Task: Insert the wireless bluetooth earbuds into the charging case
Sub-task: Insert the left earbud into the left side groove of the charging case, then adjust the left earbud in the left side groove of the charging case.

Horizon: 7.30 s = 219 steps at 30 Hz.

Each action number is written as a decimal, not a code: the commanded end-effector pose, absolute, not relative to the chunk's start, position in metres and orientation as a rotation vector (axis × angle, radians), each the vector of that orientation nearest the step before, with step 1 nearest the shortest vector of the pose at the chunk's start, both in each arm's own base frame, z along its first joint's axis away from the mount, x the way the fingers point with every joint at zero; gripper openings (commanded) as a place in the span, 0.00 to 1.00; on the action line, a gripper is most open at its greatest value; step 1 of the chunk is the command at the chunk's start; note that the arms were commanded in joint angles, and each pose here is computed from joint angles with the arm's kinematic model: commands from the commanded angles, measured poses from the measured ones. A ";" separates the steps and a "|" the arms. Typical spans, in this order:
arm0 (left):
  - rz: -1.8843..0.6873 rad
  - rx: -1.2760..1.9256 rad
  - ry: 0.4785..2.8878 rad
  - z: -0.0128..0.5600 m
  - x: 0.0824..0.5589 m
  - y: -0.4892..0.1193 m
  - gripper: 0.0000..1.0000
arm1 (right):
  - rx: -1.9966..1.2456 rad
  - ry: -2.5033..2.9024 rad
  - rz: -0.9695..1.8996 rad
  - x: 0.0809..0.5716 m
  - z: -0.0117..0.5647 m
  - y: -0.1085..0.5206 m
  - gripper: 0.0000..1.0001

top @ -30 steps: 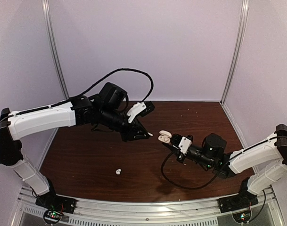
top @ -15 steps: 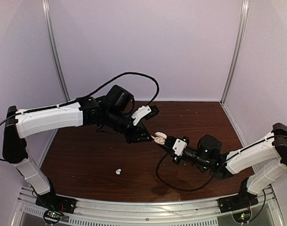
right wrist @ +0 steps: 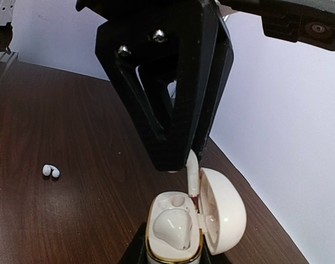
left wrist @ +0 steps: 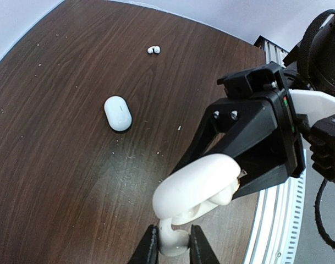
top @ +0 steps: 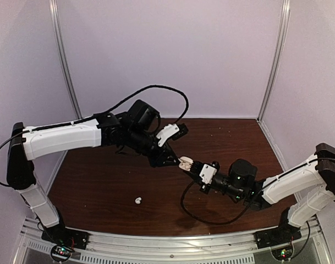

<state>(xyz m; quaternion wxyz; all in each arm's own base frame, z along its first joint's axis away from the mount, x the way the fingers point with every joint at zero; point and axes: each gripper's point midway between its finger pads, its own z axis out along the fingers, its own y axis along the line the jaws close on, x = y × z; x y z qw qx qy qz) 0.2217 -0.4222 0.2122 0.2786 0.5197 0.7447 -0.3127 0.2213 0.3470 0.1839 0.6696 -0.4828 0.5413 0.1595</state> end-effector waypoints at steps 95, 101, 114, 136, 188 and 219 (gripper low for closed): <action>-0.829 1.229 2.321 0.187 0.236 -0.444 0.30 | -0.909 1.066 0.395 0.219 0.235 0.352 0.00; -0.815 1.234 2.302 0.194 0.236 -0.438 0.37 | -0.897 1.074 0.399 0.221 0.234 0.350 0.00; -0.869 1.259 2.223 0.222 0.228 -0.438 0.44 | -0.901 1.120 0.388 0.229 0.220 0.353 0.00; -0.801 1.216 2.066 0.277 0.232 -0.418 0.55 | -0.896 1.165 0.435 0.235 0.209 0.354 0.00; -1.033 1.337 1.377 0.303 0.165 -0.400 0.98 | -1.110 1.069 1.113 0.148 0.263 0.362 0.00; -0.985 1.350 1.475 0.282 0.182 -0.412 0.98 | -1.109 1.052 1.118 0.147 0.266 0.363 0.00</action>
